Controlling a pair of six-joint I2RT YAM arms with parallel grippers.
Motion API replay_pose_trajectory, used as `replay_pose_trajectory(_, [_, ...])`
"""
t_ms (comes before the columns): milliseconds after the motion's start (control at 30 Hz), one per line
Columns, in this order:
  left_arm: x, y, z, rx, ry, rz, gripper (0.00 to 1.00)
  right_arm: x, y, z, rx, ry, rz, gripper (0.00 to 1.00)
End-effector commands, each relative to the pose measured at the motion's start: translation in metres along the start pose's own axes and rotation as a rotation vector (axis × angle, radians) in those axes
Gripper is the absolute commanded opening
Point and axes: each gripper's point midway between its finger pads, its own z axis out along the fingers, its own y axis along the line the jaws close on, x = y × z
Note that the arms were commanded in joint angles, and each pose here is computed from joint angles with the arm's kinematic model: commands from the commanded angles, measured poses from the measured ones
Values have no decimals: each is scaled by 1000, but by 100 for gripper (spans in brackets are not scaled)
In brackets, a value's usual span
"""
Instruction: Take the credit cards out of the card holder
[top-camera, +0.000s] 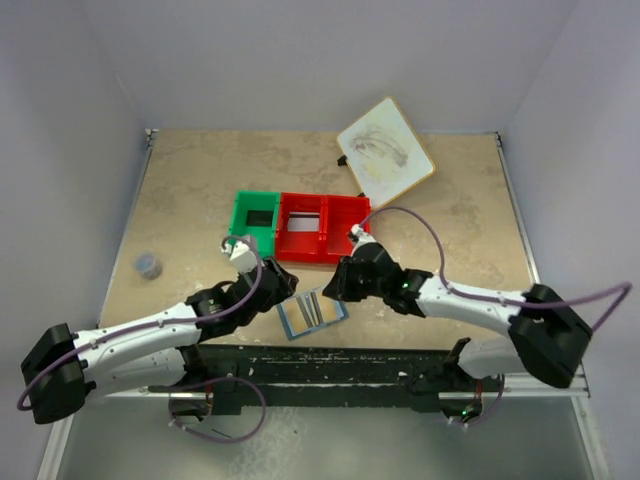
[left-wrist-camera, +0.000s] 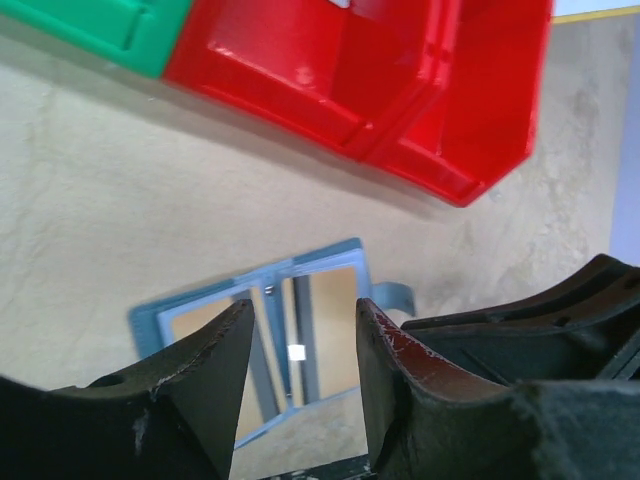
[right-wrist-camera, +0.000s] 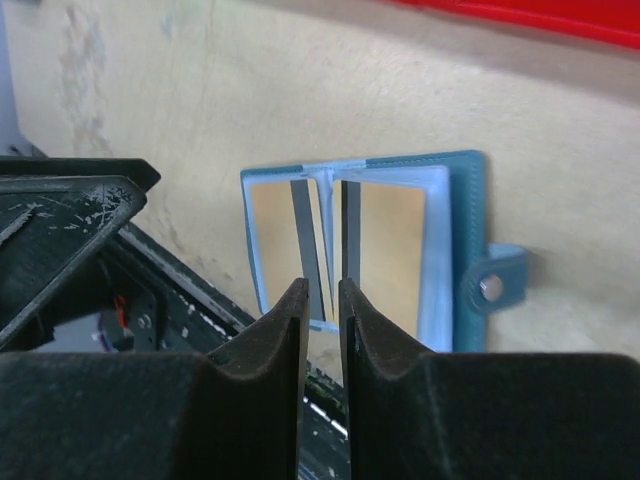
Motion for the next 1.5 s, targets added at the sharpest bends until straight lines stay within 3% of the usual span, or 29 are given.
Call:
replay_pose_trajectory(0, [7,48,-3,-144,0,36,43,2,48,23,-212,69,-97,22])
replay_pose_trajectory(233, [24,53,-1,-128,63,28,38,18,60,49,-279,160,-122,27])
replay_pose_trajectory(467, [37,53,6,-148,120,69,32,44,33,74,-193,263,-106,27])
replay_pose_trajectory(633, [44,54,8,-148,146,83,31,52,1,75,-48,270,-91,27])
replay_pose_trajectory(800, [50,55,9,-143,171,98,30,55,-8,73,-19,273,-89,28])
replay_pose_trajectory(1300, [72,77,16,-201,242,154,3,74,16,66,-224,304,44,29])
replay_pose_trajectory(1467, [73,84,17,-220,242,155,0,78,17,59,-259,294,118,25])
